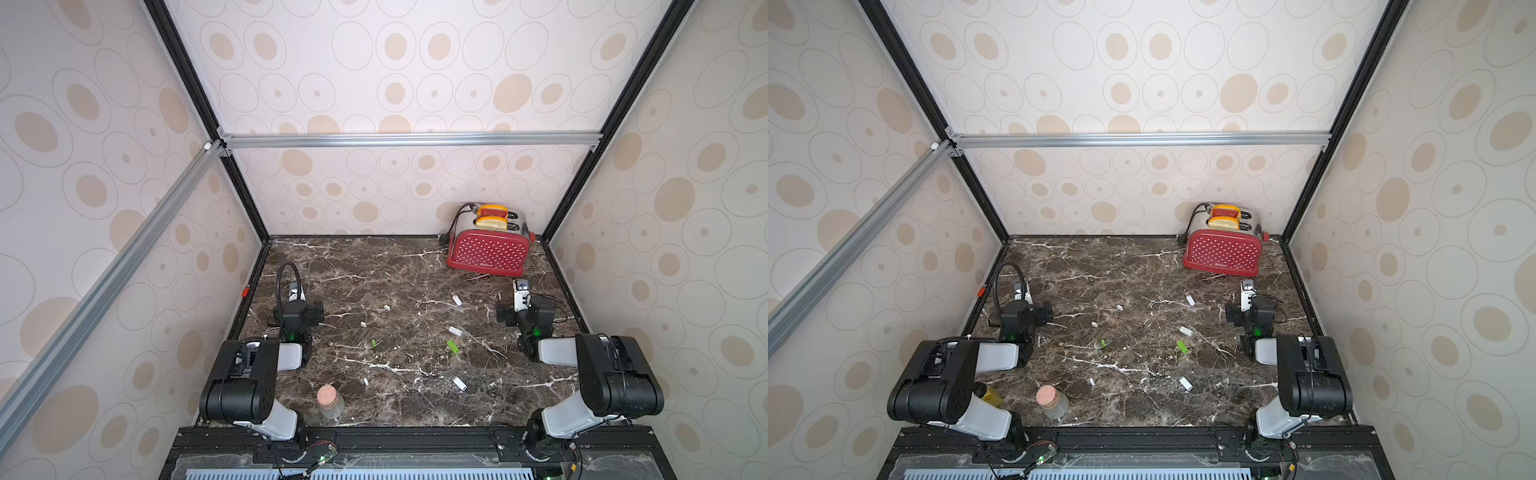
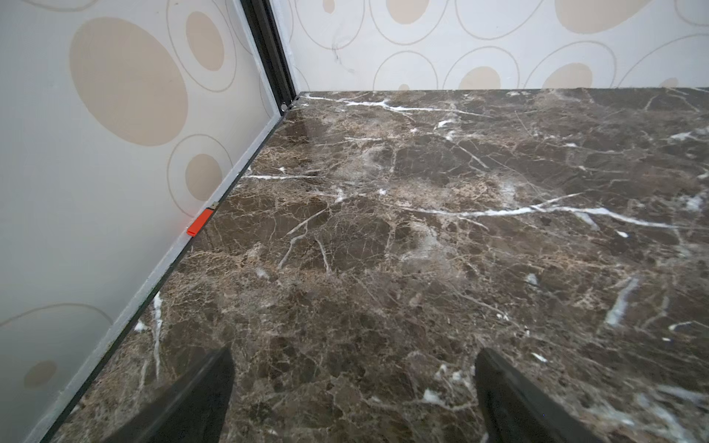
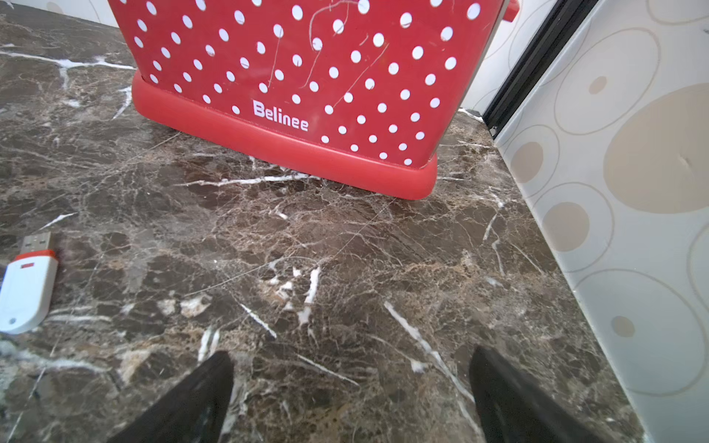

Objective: Close the usb drive cover
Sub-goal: Pick up the cover from the center of the board.

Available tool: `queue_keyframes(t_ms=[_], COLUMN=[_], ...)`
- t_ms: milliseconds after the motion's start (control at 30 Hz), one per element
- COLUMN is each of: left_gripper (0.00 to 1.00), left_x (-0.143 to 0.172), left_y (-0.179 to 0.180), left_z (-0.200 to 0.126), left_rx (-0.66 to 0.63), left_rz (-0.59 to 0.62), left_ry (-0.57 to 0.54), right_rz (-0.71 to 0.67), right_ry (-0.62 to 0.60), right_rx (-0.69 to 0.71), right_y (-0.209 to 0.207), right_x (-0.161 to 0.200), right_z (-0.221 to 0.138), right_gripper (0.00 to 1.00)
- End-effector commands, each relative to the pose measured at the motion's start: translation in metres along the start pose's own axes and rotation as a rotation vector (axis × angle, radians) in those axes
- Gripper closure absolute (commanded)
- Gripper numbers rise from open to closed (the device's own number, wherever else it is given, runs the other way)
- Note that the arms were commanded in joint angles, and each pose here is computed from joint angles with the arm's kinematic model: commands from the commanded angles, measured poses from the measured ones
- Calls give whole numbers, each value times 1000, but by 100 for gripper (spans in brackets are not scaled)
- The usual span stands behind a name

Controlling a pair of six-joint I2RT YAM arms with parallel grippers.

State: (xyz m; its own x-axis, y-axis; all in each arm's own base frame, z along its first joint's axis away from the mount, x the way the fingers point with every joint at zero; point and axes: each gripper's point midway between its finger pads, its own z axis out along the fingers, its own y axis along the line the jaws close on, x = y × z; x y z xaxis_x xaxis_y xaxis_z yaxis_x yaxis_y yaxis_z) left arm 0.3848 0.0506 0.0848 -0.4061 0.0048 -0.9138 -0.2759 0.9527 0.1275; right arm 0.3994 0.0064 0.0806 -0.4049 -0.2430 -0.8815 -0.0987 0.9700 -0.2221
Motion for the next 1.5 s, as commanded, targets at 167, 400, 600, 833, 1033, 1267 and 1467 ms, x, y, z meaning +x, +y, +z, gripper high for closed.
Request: queue_keyframes(t_ms=[167,400,600,833,1033,1267,1467], left_gripper=[1,1,1,1,1,1,1], left_x=[-17,-17,-17,-17,-16,-19,-38], left_y=[3,4,4,3,4,-2,-2], left_z=[4,4,4,4,4,2,-10], left_rx=[-19,-19,-19,-18,-20,20,37], left_rz=[4,4,5,4,4,19,29], left_ry=[-49,-48,-49,-48,-48,-65,-64], right_rz=[-3,-2,-3,-3,-3,1,51], right_ry=[-2,-2,0,-1,1,-3,50], right_rx=[12,13,12,13,11,5,115], right_y=[-3,-3,-3,-3,-2,-3,-29], right_x=[-1,-1,0,0,0,0,-19], right_z=[-3,-3,-3,-3,-3,-4,-20], right_gripper=[0,0,0,0,0,0,0])
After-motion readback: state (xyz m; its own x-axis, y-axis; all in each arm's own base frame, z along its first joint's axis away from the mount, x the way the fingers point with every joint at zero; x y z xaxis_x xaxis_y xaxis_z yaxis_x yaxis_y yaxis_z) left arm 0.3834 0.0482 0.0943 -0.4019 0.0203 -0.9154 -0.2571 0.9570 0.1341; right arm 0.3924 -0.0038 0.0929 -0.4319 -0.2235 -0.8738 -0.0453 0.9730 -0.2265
